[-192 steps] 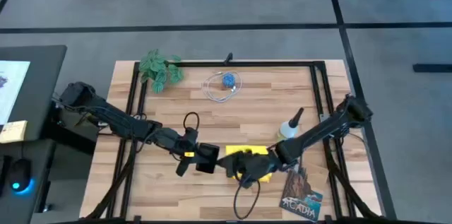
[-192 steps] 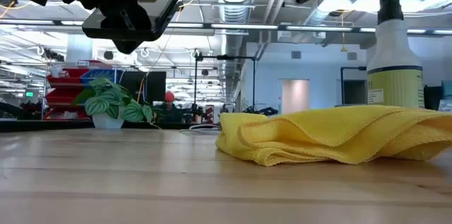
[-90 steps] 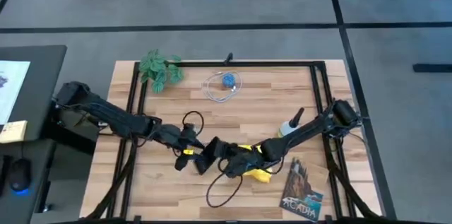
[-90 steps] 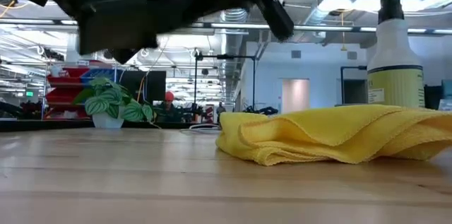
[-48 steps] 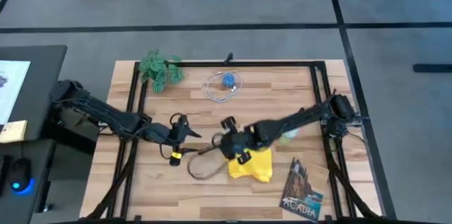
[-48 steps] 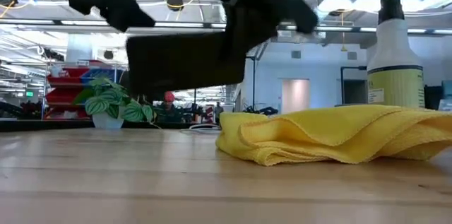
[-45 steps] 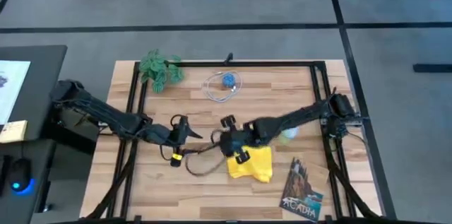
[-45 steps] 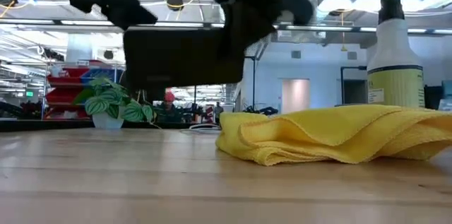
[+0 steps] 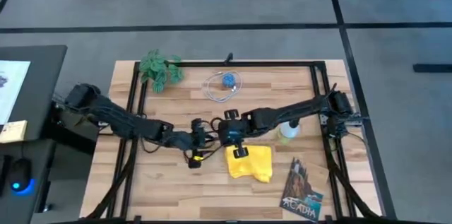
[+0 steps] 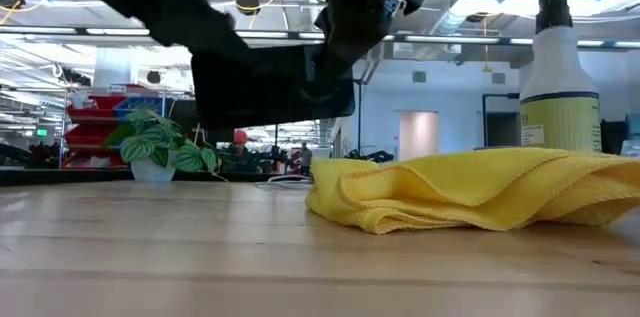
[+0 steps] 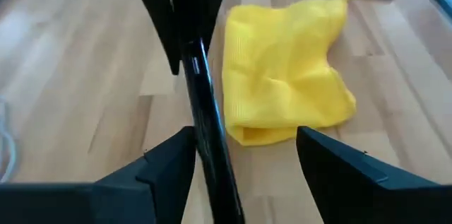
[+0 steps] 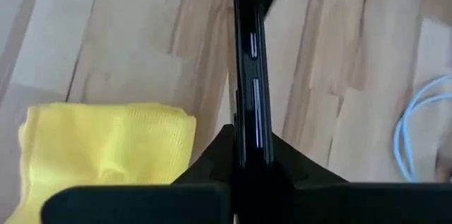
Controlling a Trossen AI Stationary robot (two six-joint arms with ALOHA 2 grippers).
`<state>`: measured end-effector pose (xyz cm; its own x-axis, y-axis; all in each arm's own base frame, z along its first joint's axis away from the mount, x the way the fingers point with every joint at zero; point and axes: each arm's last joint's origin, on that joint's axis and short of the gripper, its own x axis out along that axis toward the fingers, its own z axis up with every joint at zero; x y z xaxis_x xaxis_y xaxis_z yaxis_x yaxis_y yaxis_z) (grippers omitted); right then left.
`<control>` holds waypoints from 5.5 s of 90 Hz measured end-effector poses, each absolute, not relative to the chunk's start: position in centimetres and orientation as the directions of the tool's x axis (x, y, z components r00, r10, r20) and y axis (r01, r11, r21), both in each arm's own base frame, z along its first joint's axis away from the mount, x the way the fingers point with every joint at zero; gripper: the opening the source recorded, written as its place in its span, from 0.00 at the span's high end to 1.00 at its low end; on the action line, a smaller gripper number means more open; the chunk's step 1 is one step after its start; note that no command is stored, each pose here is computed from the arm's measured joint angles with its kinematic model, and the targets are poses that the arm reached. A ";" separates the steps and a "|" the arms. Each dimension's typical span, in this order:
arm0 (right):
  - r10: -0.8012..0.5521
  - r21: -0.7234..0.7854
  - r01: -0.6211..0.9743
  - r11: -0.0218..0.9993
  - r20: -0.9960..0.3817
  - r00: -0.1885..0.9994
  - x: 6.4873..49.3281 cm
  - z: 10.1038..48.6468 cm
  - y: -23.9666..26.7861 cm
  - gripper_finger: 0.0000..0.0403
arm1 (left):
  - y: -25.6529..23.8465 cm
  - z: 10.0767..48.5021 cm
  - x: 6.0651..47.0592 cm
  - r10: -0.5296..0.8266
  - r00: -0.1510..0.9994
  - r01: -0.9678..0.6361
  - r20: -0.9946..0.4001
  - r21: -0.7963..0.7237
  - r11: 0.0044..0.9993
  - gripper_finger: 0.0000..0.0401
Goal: Apply microfiber cloth
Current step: Wipe the front of the cellphone using a microfiber cloth
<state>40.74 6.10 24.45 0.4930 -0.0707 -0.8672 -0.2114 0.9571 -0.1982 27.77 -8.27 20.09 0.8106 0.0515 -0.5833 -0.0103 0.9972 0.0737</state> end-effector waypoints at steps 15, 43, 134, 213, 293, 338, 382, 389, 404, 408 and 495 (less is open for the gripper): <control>-0.051 -0.173 -0.218 0.960 -0.880 0.472 40.6 24.3 6.4 0.96 | -8.0 19.9 30.7 0.064 0.727 -0.001 -0.684 0.093 0.996 0.44; -0.066 -0.170 -0.214 0.962 -0.904 0.422 40.4 23.2 7.2 0.96 | -8.2 20.6 31.5 0.084 0.661 0.026 -0.746 0.134 0.991 0.61; -0.171 -0.241 -0.196 0.951 -0.933 0.317 37.2 23.5 11.8 0.42 | -7.6 18.4 25.1 0.148 0.776 -0.207 -0.613 -0.025 0.978 0.99; -0.134 -0.067 0.127 0.990 -0.746 0.652 31.9 16.1 15.5 0.40 | -6.5 13.6 19.5 0.046 0.970 -0.149 -0.239 -0.434 0.889 0.98; -0.227 0.016 0.270 0.963 -0.494 0.839 32.1 12.2 15.7 0.99 | -6.9 12.7 20.3 0.001 0.977 -0.117 -0.215 -0.527 0.842 0.97; -0.509 -0.501 0.364 0.785 -0.187 0.840 37.6 21.2 15.1 1.00 | -8.3 16.0 23.7 -0.023 0.992 -0.038 -0.124 -0.470 0.882 0.97; -0.697 -0.667 0.439 0.602 -0.171 0.696 35.5 20.6 15.9 1.00 | -8.5 16.4 23.9 -0.015 0.994 -0.037 -0.106 -0.473 0.880 0.97; -0.653 -0.623 0.419 0.661 -0.202 0.730 35.6 20.5 16.0 1.00 | -8.5 16.4 23.9 -0.027 0.993 -0.029 -0.112 -0.473 0.881 0.97; -0.529 -0.570 0.302 0.764 -0.285 0.800 36.0 19.9 16.2 1.00 | -8.5 16.2 23.9 -0.042 0.991 -0.023 -0.130 -0.465 0.885 0.97; -0.555 -0.580 0.327 0.746 -0.269 0.787 36.0 19.9 16.2 1.00 | -8.5 16.2 23.9 -0.039 0.991 -0.025 -0.128 -0.465 0.885 0.97; -0.383 -0.400 0.290 0.869 -0.175 0.907 38.7 21.5 14.0 1.00 | -8.4 16.5 23.9 -0.011 0.995 -0.035 -0.104 -0.430 0.902 0.97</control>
<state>38.69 13.99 21.47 0.9069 -0.3833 -0.1750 0.2903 0.8695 -0.3997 23.92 -8.45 16.47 0.9945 -0.0114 -0.1038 -0.0346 0.9019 -0.4305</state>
